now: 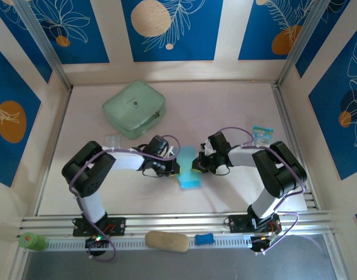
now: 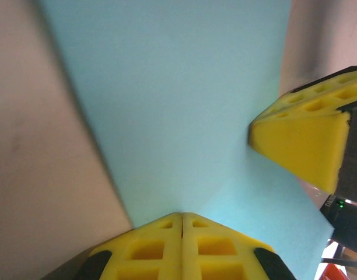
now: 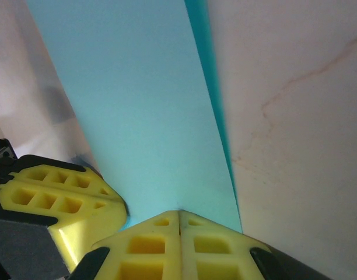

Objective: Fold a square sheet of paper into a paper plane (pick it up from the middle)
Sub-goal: First fold the square sheet of paper in half at the center of the table.

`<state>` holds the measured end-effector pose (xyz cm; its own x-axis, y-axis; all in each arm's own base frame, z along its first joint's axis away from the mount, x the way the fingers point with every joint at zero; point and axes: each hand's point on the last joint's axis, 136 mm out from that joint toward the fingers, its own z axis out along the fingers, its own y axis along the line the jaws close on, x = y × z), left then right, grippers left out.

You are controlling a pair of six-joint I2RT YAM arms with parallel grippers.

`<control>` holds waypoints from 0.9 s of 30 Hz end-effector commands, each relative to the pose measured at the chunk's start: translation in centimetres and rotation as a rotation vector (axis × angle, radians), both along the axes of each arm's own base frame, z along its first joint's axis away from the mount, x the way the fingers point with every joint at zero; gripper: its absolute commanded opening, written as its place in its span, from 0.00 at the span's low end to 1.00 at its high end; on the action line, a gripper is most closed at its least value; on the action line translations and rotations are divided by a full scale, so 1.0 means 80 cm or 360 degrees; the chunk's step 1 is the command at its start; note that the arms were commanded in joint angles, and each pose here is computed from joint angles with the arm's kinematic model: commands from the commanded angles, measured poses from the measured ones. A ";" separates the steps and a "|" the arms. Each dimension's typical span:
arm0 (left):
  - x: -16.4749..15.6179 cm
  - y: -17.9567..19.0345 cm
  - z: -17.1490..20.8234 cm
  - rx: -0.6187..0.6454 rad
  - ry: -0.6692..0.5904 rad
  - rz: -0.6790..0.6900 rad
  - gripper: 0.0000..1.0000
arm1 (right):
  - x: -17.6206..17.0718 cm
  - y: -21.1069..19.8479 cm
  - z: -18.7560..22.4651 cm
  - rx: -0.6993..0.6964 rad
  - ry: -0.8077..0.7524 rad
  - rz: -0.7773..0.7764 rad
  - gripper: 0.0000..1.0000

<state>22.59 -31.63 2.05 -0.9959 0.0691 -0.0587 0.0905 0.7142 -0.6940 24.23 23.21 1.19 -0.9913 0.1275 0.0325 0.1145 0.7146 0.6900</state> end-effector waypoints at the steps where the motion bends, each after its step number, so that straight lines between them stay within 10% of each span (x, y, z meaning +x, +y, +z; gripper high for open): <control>1: -0.005 0.005 0.020 0.0017 -0.0019 0.0018 0.00 | -0.042 -0.041 -0.048 -0.0285 0.0221 -0.0064 0.00; 9: -0.015 -0.036 0.038 -0.0169 0.0030 -0.0004 0.00 | -0.041 -0.044 -0.046 -0.0285 0.0220 -0.0077 0.00; 21: -0.058 0.022 -0.048 0.0171 0.0132 -0.0073 0.00 | -0.044 -0.049 -0.050 -0.0296 0.0236 -0.0090 0.00; 27: -0.048 0.015 -0.016 0.0101 0.0037 -0.0073 0.00 | -0.043 -0.049 -0.048 -0.0286 0.0226 -0.0092 0.00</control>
